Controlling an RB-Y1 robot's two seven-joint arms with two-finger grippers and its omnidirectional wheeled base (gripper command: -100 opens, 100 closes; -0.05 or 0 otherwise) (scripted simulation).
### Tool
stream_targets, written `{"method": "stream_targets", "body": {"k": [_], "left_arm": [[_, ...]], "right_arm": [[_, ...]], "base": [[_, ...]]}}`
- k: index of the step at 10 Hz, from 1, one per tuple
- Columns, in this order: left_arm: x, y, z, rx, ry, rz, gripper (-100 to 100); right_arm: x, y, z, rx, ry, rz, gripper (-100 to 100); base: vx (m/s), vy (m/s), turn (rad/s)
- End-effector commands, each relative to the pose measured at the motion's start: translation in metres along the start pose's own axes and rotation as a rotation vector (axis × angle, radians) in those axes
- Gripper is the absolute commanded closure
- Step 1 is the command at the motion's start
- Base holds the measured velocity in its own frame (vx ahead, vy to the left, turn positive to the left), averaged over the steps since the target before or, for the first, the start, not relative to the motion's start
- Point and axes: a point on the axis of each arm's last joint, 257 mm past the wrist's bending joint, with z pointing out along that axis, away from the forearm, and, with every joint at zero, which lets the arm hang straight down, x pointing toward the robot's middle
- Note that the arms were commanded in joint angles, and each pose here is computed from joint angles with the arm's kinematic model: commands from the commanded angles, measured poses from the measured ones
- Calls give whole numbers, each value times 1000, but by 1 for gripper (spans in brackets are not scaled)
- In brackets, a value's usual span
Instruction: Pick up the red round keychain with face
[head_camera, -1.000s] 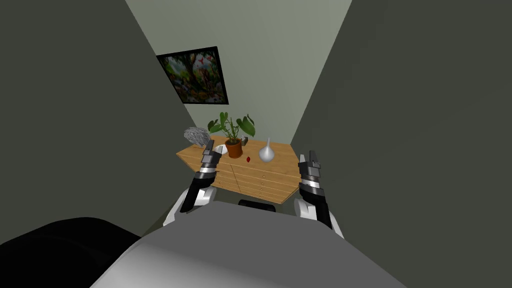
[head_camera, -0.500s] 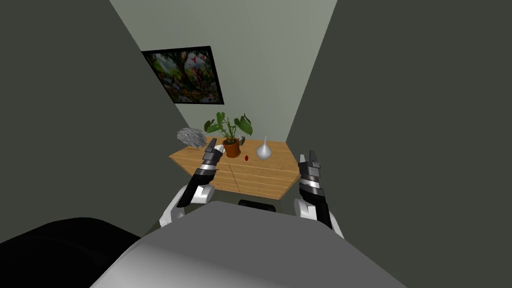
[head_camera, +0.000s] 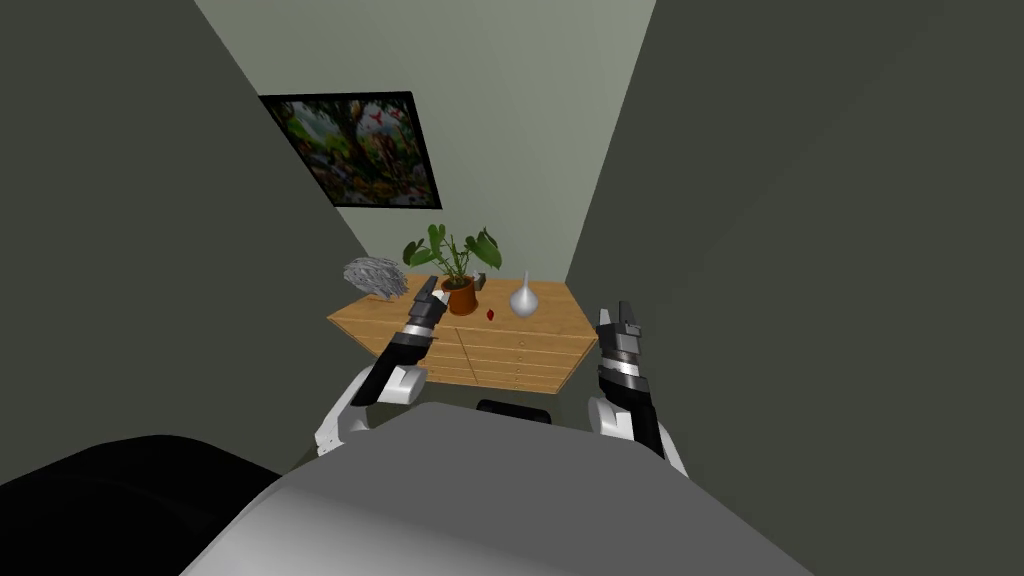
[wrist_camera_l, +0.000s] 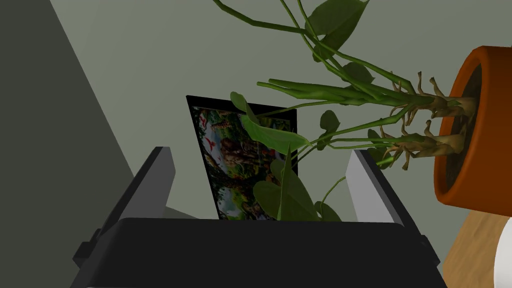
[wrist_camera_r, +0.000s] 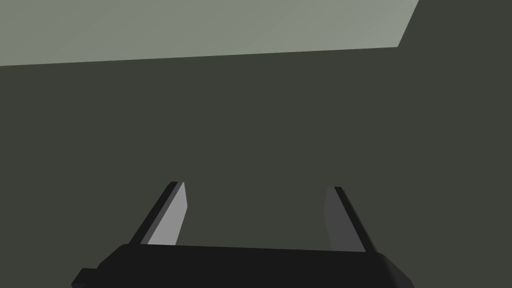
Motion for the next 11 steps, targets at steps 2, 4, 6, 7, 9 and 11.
{"method": "stream_targets", "body": {"k": [2,4,6,7,9,11], "left_arm": [[2,9,4,-50,12,-9,-100],[4,17,7,-90,25,-16,-100],[7,25,10,-133,38,-24,-100],[11,28,12,-154,54,-31,-100],[14,35,14,-194,70,-38,-100],[18,45,15,-242,86,-43,-100]], "right_arm": [[0,0,0,0,0,0,0],[0,0,0,0,0,0,0],[0,0,0,0,0,0,0],[0,0,0,0,0,0,0],[0,0,0,0,0,0,0],[0,0,0,0,0,0,0]], "base": [[-27,13,-113],[-25,14,-109],[-26,11,-123],[-24,14,-161],[-22,13,-100],[-19,8,-153]]}}
